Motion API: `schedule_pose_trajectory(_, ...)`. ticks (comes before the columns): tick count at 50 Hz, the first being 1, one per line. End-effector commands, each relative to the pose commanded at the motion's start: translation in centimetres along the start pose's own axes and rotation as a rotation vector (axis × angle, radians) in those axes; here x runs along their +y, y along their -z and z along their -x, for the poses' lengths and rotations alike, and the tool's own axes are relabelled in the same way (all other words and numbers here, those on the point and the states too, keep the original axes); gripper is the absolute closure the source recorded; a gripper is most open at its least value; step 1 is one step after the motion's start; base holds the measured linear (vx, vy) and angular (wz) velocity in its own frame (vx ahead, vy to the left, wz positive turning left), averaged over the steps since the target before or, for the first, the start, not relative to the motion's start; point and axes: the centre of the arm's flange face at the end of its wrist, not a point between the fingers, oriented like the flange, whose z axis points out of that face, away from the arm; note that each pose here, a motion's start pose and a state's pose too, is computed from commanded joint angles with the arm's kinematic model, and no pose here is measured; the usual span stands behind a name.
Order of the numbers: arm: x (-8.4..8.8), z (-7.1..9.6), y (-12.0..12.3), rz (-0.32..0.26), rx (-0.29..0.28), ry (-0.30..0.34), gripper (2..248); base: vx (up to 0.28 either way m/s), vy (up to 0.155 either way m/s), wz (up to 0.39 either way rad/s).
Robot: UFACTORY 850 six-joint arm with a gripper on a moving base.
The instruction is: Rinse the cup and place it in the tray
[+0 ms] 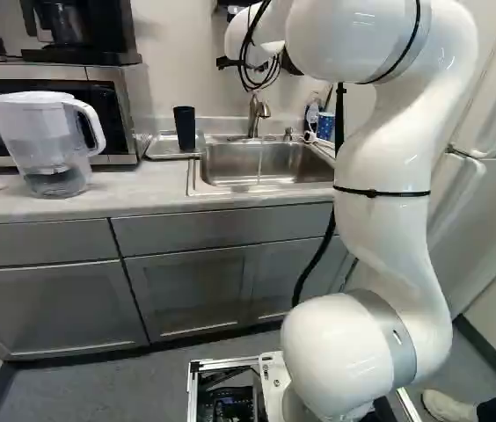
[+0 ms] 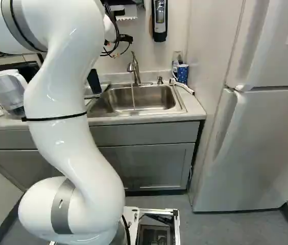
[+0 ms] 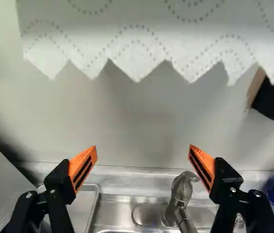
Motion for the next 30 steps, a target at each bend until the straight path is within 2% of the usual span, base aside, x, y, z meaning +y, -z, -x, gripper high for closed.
schedule_pose_trajectory(30,0.6,0.5,-1.5,0.013,-0.069,-0.002,3,0.0,0.0,0.0)
